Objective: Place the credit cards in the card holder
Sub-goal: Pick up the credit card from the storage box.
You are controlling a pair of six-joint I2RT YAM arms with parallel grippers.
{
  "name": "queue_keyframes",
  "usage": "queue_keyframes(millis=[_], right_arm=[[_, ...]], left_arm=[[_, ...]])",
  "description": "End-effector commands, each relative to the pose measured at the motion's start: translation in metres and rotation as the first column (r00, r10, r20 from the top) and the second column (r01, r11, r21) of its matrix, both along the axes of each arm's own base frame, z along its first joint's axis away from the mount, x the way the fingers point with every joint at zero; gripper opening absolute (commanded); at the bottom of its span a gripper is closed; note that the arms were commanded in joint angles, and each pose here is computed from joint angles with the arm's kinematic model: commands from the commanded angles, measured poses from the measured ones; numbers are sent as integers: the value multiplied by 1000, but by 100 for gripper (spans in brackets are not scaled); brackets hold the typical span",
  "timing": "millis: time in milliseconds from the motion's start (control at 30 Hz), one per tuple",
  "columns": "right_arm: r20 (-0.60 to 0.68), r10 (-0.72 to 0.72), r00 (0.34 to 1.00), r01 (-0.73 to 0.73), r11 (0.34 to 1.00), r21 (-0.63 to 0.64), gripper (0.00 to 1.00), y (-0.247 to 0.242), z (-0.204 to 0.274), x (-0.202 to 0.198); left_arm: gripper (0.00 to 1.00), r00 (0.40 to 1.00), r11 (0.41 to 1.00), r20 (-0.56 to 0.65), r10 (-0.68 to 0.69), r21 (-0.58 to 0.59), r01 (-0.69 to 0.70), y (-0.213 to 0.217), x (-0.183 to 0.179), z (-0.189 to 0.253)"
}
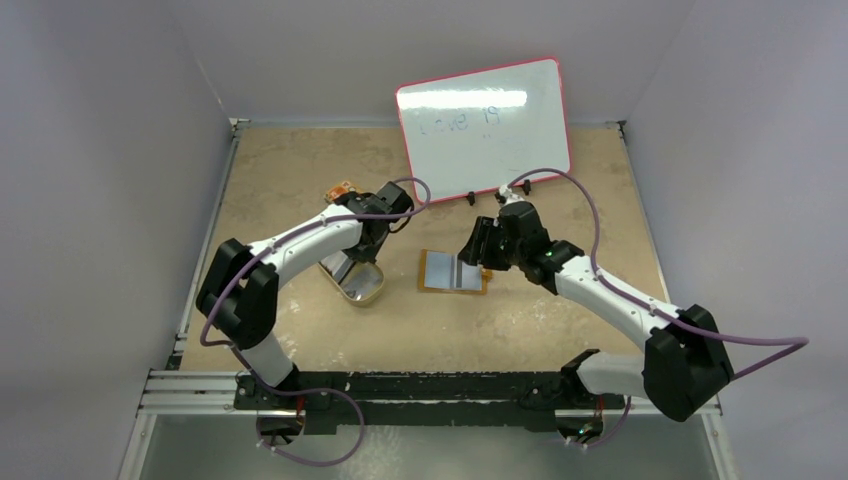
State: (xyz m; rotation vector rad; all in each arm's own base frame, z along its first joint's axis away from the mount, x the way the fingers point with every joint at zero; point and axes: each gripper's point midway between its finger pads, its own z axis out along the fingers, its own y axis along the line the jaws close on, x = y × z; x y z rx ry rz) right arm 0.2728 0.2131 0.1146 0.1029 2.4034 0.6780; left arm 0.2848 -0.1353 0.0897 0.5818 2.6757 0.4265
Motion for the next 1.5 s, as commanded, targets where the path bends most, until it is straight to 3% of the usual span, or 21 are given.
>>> queue_keyframes(millis=[0,400,567,667,767,933,1033,1133,1200,1333,1467], right_arm=[[62,36,997,-39,998,49,54,10,26,4],[172,173,970,-207,958,200,54,40,49,-6],[257,259,931,-332,893,304,54,58,72,-19],[309,261,914,-365,863,350,53,62,90,-24],[341,249,906,-377,841,387,50,64,104,-27],[376,238,896,-406,781,474,46,69,126,-35],[398,210,893,-412,738,534,42,69,140,-41],[418,172,892,-409,699,587,41,66,150,-47],[425,145,893,-399,691,602,41,63,156,-47],[423,128,897,-380,713,590,41,59,155,-45],[381,90,920,-311,759,572,42,53,146,-38]], left_arm=[[0,998,999,65,12,-47,-9,-3,7,23],[0,983,963,167,81,-268,-33,-16,13,64],[0,978,888,189,83,-460,14,-40,13,85],[0,977,778,205,65,-623,79,-68,9,107],[0,976,618,215,38,-773,146,-97,-1,130],[0,979,247,203,27,-950,191,-142,-17,174],[0,982,45,187,10,-981,186,-158,-27,195],[0,985,-117,172,-1,-978,170,-165,-36,214],[0,987,-166,161,-11,-974,157,-167,-39,218],[0,987,-192,159,-34,-970,149,-168,-45,222],[0,985,-140,156,-71,-980,145,-169,-48,214]])
